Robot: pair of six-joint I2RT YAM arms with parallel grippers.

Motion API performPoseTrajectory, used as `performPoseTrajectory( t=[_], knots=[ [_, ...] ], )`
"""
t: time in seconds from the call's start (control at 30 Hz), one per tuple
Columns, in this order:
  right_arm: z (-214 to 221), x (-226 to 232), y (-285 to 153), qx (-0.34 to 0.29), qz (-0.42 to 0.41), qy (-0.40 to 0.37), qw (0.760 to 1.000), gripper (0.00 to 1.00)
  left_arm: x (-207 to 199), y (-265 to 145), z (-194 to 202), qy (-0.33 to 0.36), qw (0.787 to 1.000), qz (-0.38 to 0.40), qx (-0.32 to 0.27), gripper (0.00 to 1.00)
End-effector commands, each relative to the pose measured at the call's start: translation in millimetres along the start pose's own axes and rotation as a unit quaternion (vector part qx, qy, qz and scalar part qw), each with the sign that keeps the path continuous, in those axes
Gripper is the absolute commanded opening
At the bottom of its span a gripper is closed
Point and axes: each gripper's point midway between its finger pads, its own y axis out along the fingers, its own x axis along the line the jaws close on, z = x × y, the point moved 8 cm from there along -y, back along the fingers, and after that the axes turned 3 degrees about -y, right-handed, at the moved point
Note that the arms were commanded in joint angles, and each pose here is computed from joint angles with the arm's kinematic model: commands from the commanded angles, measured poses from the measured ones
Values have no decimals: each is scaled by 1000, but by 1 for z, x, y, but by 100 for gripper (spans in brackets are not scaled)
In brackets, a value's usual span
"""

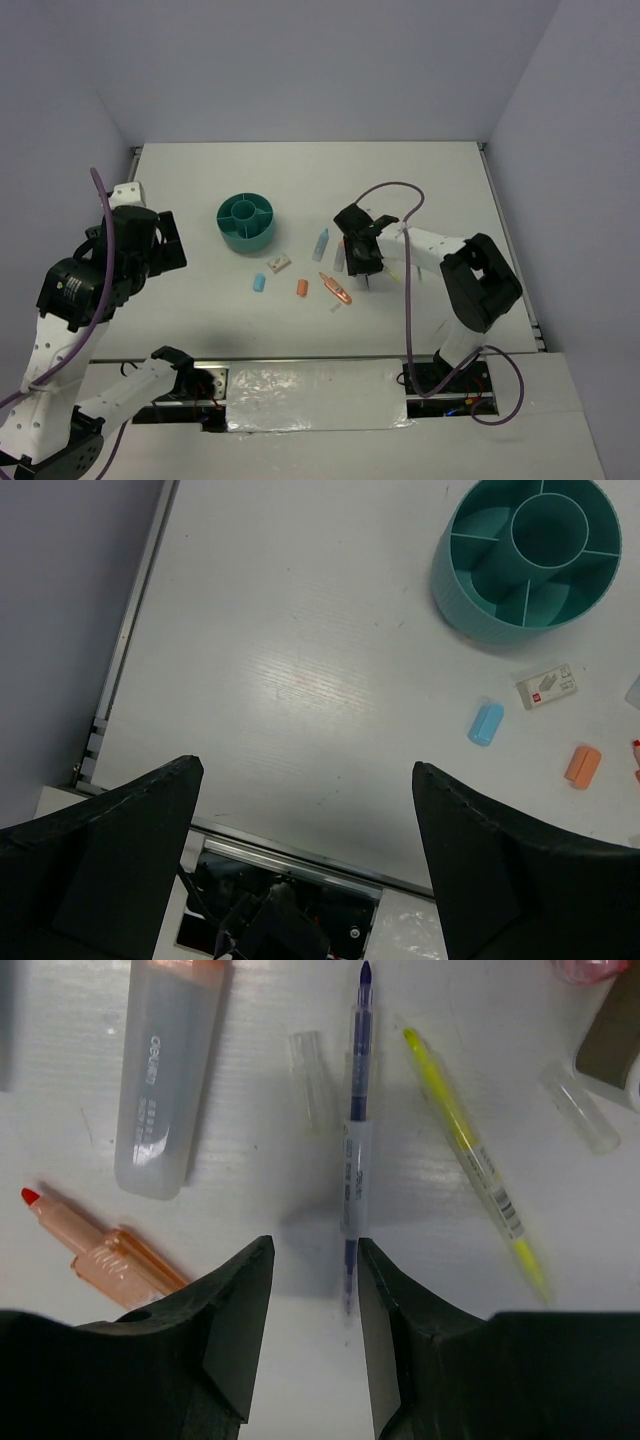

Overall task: Sort the stationery into containers
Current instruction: Pick up the pen from the center of the board.

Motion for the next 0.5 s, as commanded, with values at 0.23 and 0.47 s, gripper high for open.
performPoseTrajectory(
  t=[0.23,0.47],
  knots=[
    [-2,-15,24,-17,12,-2,1000,45,-4,3,3,2,1000,5,10,99],
    [-2,-24,32,-6,0,10,1000,33,-4,4,0,4,1000,1,9,99]
  ],
)
